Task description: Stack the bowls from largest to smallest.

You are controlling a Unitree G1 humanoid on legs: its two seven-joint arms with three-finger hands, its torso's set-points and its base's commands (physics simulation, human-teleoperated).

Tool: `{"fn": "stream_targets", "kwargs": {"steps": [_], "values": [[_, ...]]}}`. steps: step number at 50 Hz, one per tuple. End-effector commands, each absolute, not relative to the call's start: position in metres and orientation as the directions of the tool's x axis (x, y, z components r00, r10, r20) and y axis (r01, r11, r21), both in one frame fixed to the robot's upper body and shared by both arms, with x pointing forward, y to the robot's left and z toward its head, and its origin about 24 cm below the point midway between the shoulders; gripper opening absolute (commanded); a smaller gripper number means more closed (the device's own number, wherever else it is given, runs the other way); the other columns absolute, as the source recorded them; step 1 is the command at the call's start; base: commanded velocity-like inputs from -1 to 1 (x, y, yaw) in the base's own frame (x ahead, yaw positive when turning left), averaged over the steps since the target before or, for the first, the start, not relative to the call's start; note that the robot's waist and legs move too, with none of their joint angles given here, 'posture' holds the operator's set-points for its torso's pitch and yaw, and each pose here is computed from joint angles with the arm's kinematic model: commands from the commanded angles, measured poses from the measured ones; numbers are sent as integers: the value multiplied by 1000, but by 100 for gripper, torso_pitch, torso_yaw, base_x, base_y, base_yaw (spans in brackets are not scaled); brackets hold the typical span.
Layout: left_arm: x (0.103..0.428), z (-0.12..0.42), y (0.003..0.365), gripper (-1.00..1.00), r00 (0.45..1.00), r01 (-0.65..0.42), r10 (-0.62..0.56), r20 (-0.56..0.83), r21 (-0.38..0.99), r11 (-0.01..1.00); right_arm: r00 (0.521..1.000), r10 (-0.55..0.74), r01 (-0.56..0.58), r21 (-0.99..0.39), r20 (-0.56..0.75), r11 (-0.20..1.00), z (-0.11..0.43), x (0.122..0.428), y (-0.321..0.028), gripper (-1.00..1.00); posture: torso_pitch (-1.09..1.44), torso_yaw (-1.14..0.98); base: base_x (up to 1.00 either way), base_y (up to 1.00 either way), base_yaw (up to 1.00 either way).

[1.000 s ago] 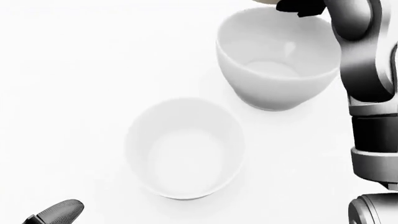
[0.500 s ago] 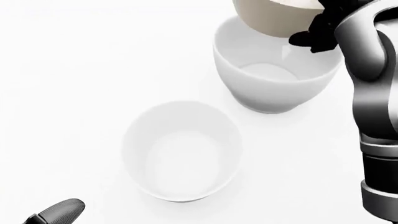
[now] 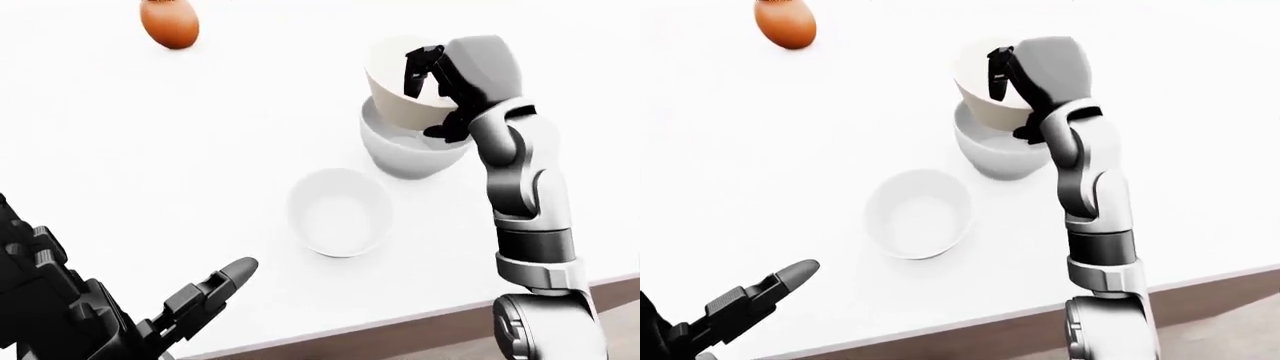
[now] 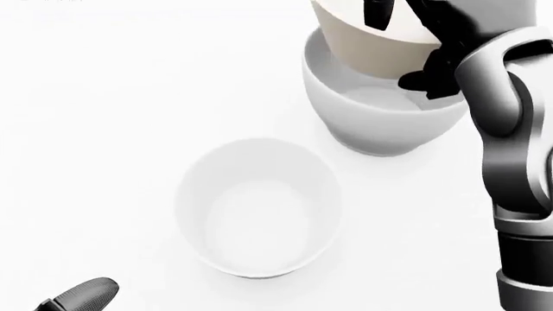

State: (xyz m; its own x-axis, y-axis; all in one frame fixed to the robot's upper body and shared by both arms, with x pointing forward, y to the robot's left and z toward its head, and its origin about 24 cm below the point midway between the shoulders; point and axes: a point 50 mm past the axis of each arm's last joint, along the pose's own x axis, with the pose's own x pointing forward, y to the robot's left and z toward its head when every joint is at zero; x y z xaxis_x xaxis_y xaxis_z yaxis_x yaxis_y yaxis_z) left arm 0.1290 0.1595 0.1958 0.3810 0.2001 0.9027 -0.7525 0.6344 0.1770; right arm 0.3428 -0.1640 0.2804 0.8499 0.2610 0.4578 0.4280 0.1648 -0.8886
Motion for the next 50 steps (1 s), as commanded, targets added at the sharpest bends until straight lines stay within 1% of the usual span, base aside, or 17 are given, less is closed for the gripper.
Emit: {"fn": "stream_targets", "kwargs": {"steps": [1, 16, 32, 35, 36, 38, 40, 48, 50], "values": [[124, 203, 158, 100, 336, -756, 191, 922, 143, 638, 796, 262, 517, -838, 546, 175, 301, 334, -165, -100, 0, 0, 0, 0, 0], [124, 203, 158, 100, 339, -755, 193, 921, 144, 639, 810, 254, 501, -849, 529, 170, 293, 337, -167, -100, 0, 0, 0, 0, 0], [124, 202, 158, 100, 340, -755, 190, 921, 147, 639, 807, 247, 506, -844, 537, 181, 291, 337, -167, -99, 0, 0, 0, 0, 0], [124, 202, 157, 100, 340, -754, 189, 921, 147, 640, 809, 242, 504, -844, 536, 184, 290, 336, -168, -95, 0, 0, 0, 0, 0], [124, 202, 157, 100, 339, -755, 189, 921, 147, 639, 809, 241, 505, -844, 536, 183, 289, 337, -168, -55, 0, 0, 0, 0, 0], [124, 202, 157, 100, 340, -755, 189, 921, 147, 639, 811, 241, 502, -845, 534, 184, 288, 337, -169, -65, 0, 0, 0, 0, 0], [125, 202, 157, 100, 340, -755, 189, 921, 147, 639, 810, 240, 503, -845, 535, 183, 290, 336, -168, -63, 0, 0, 0, 0, 0], [125, 202, 158, 100, 341, -754, 189, 921, 148, 640, 810, 235, 506, -843, 538, 184, 291, 334, -170, -75, 0, 0, 0, 0, 0], [125, 202, 158, 100, 341, -754, 189, 921, 148, 640, 807, 234, 511, -840, 542, 184, 293, 333, -171, -72, 0, 0, 0, 0, 0]]}}
